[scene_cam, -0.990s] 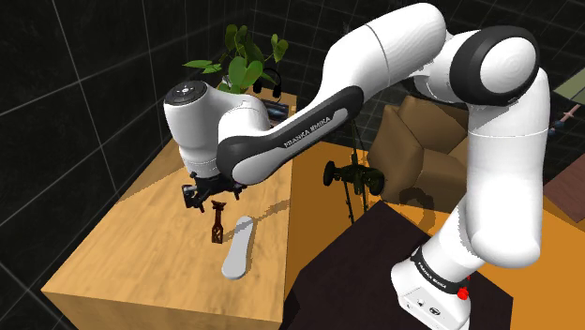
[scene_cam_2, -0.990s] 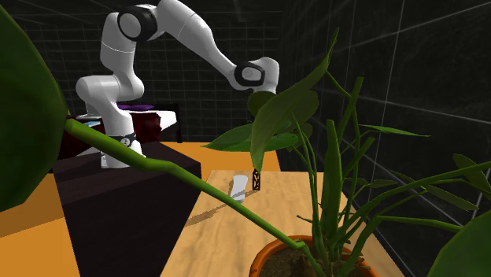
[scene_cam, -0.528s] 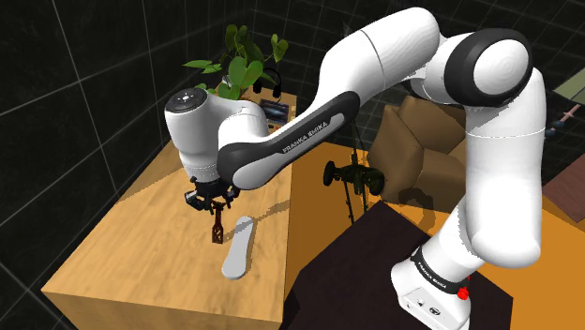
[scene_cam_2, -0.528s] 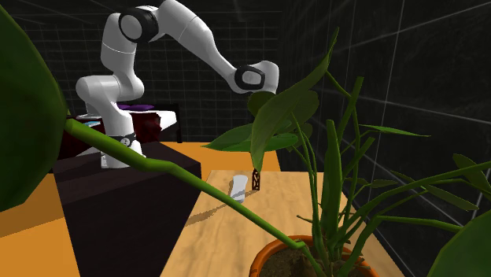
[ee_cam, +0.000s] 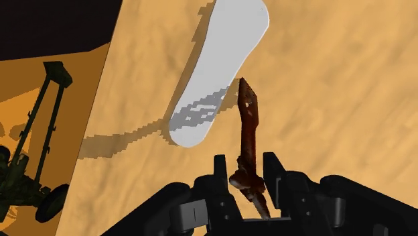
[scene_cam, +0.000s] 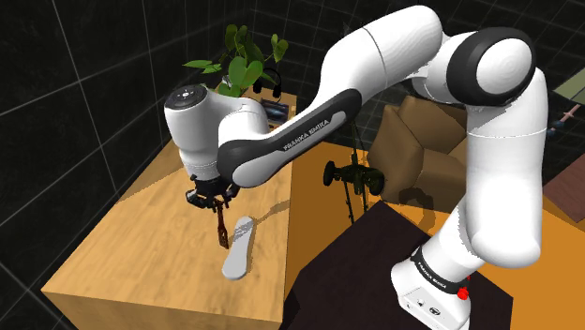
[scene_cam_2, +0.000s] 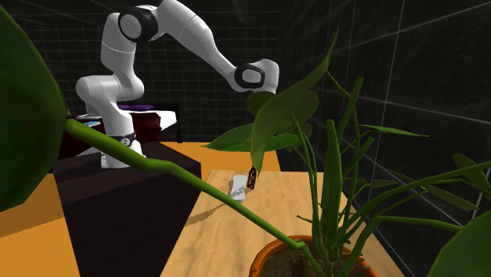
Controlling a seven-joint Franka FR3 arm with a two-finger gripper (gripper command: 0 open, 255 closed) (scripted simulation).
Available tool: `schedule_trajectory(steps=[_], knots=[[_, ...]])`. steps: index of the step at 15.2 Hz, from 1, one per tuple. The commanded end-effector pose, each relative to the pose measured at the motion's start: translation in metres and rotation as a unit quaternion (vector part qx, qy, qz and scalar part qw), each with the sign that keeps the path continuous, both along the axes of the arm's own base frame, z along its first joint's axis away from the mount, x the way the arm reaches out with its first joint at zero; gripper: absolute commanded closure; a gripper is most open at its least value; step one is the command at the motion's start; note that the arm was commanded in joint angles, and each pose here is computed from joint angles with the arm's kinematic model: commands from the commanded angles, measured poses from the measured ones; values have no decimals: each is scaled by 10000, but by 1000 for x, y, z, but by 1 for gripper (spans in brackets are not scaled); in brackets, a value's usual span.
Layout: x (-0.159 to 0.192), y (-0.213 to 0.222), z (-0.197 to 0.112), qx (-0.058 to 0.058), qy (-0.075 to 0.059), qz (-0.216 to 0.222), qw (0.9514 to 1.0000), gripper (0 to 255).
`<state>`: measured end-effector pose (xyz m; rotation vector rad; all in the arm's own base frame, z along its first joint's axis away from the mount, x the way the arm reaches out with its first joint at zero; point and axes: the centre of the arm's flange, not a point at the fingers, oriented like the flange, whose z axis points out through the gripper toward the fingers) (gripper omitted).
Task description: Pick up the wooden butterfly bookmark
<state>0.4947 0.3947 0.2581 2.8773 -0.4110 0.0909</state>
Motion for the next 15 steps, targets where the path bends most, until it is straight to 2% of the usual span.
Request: schedule_trajectory(steps=[1,13,15], knots=[[0,0,9,-4,5,-1,10000,255],[0,0,72,-4,5,-1,10000,255],[0,0,73,-4,5,-1,10000,255]])
